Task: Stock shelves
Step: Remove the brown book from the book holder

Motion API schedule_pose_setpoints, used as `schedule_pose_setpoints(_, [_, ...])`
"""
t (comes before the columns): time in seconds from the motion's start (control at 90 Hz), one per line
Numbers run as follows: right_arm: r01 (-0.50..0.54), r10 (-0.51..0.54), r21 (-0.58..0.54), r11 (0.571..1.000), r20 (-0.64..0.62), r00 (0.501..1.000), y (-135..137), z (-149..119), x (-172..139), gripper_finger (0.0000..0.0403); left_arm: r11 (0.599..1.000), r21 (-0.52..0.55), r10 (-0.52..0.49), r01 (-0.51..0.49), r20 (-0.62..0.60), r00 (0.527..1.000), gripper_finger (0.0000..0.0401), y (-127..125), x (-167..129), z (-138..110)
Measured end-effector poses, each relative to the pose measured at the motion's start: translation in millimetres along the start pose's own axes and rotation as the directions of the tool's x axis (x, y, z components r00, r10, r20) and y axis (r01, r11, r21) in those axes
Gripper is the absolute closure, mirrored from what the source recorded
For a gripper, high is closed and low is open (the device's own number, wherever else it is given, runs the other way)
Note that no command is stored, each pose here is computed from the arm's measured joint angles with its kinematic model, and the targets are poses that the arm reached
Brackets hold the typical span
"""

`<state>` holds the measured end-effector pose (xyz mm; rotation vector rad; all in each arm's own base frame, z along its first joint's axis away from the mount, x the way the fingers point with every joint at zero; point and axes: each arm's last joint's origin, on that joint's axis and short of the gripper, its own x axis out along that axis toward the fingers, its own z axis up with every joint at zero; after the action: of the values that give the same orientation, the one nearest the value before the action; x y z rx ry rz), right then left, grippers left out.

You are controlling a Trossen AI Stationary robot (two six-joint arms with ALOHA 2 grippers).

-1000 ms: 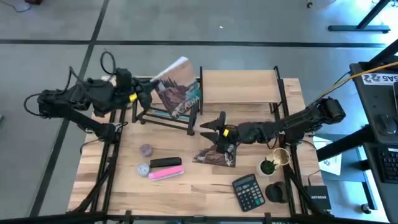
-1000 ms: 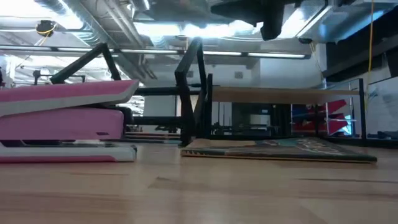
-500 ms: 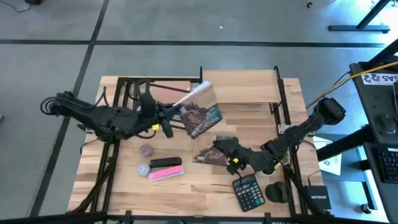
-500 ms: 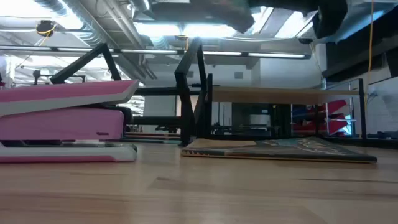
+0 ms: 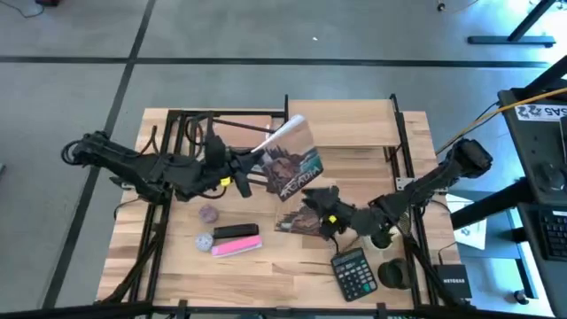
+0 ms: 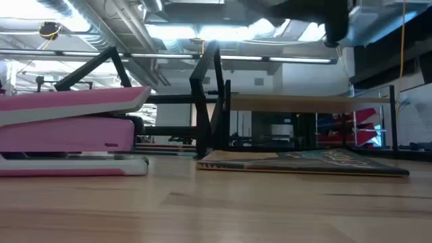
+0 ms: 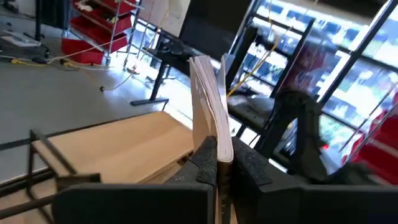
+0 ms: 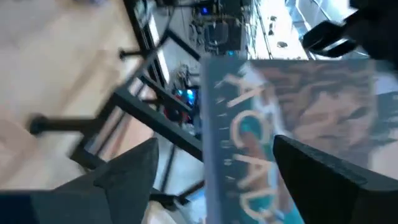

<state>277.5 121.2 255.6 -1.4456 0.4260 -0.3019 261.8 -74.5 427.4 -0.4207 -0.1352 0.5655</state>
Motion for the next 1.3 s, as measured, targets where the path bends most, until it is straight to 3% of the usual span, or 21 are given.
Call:
schedule_pose_setpoints(0.111, [0.056, -0.058, -0.061, 0.997, -0.04, 0.998, -6.0, -3.1, 8.0, 0.0108, 1.0, -0.008, -0.006, 0.007, 0.009, 1.0, 0.0401, 0.0, 0.9, 1.8])
schedule_pose_setpoints(0.322, [0.157, -0.156, -0.163, 0.974, 0.02, 0.988, -12.2, 1.1, 15.7, 0.0153, 0.999, -0.032, -0.011, 0.012, 0.025, 1.0, 0.0401, 0.7, 1.9, 5.2])
schedule_pose_setpoints(0.578, [0.195, -0.199, -0.103, 0.975, -0.028, 0.98, -15.8, -7.5, 26.6, 0.0211, 0.999, -0.044, -0.007, 0.009, 0.035, 0.999, 0.0401, 0.7, 1.6, 7.5])
schedule_pose_setpoints(0.889, [0.196, -0.201, -0.085, 0.977, -0.051, 0.978, -16.6, -11.7, 30.7, 0.0357, 0.999, -0.049, 0.0, 0.002, 0.043, 0.999, 0.0401, 0.9, 1.3, 8.6])
schedule_pose_setpoints(0.967, [0.188, -0.194, -0.093, 0.978, -0.054, 0.98, -15.8, -11.7, 30.8, 0.0378, 0.999, -0.053, 0.004, -0.001, 0.065, 0.998, 0.0401, -0.1, 1.5, 10.8])
schedule_pose_setpoints(1.089, [0.175, -0.176, -0.026, 0.984, -0.098, 0.979, -13.7, -10.3, 28.1, 0.0357, 0.999, -0.018, -0.031, 0.033, 0.09, 0.995, 0.0401, -3.3, 1.5, 13.4])
schedule_pose_setpoints(1.222, [0.21, -0.171, 0.184, 0.96, -0.207, 0.963, -14.7, -6.5, 18.8, 0.0271, 0.994, 0.064, -0.097, 0.091, 0.089, 0.991, 0.0401, -8.1, -6.5, 16.0])
schedule_pose_setpoints(1.3, [0.219, -0.158, 0.238, 0.946, -0.252, 0.955, -14.8, -5.3, 12.4, 0.0215, 0.988, 0.095, -0.131, 0.124, 0.074, 0.989, 0.0401, -10.9, -12.9, 16.5])
